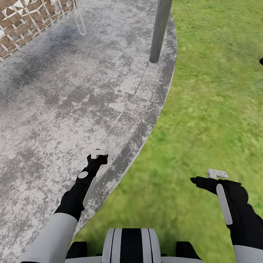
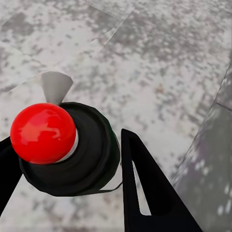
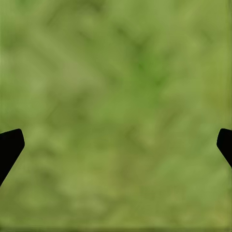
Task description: Pick up the pesticide atomizer in the garden and spray insectifuge to fully cover both potted plants in the garden.
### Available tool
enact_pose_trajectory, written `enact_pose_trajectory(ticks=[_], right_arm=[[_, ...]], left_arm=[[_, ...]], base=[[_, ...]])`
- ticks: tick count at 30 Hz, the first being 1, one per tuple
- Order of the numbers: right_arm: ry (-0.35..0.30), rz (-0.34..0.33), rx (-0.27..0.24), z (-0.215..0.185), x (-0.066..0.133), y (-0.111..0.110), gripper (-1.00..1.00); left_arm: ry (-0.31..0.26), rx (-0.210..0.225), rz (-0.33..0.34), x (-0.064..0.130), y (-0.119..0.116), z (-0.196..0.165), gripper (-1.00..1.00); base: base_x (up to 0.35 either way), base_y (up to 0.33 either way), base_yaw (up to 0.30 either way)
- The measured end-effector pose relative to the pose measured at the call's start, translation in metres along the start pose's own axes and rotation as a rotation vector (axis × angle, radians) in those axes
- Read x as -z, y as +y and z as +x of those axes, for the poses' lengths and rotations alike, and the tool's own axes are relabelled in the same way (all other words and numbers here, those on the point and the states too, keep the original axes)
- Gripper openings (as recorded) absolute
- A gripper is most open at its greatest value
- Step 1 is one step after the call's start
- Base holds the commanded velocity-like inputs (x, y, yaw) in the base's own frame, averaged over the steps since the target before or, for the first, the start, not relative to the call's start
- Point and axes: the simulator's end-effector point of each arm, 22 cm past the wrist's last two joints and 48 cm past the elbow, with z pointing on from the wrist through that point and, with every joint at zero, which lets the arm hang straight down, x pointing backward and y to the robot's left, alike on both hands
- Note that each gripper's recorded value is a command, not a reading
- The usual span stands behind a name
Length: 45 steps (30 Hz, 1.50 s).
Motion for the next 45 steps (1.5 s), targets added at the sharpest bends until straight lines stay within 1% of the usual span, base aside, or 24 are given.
enact_pose_trajectory(ticks=[14,16,21,30,37,39,40,41,42,45], right_arm=[[0.0,0.0,0.0,0.0,0.0,0.0,1.0],[-0.007,-0.001,-0.001,-0.003,0.003,0.0,1.0],[-0.027,-0.006,-0.003,-0.011,0.012,0.001,1.0],[-0.025,-0.007,-0.003,-0.01,0.012,0.002,1.0],[-0.021,-0.01,-0.004,-0.009,0.011,0.002,1.0],[-0.02,-0.012,-0.005,-0.008,0.011,0.003,1.0],[0.071,-0.007,-0.012,0.028,-0.009,-0.001,1.0],[0.095,-0.006,-0.016,0.039,-0.015,-0.002,1.0],[0.105,-0.004,-0.018,0.044,-0.018,-0.003,1.0],[0.115,-0.004,-0.02,0.049,-0.022,-0.003,1.0]], left_arm=[[0.0,0.001,0.001,0.0,0.0,0.0,-1.0],[0.005,0.001,-0.001,0.001,0.0,0.001,-1.0],[-0.014,-0.002,-0.001,0.006,-0.001,-0.013,-1.0],[-0.021,-0.002,-0.004,0.006,0.0,-0.017,-1.0],[-0.001,0.001,-0.003,0.006,0.001,-0.013,-1.0],[0.028,0.002,-0.003,0.005,0.001,-0.007,-1.0],[0.19,-0.01,-0.004,0.004,0.001,-0.007,-1.0],[0.206,-0.011,-0.004,0.004,0.001,-0.007,-1.0],[0.207,-0.011,-0.004,0.004,0.001,-0.007,-1.0],[0.208,-0.011,-0.005,0.004,0.001,-0.007,-1.0]], base=[[0.0,0.0,0.0],[0.0,0.0,0.0],[0.0,0.0,0.0],[0.0,0.0,0.0],[0.0,0.0,0.0],[0.0,0.0,0.0],[0.0,0.0,0.0],[0.0,0.0,0.0],[0.0,0.0,0.0],[0.0,0.0,0.0]])
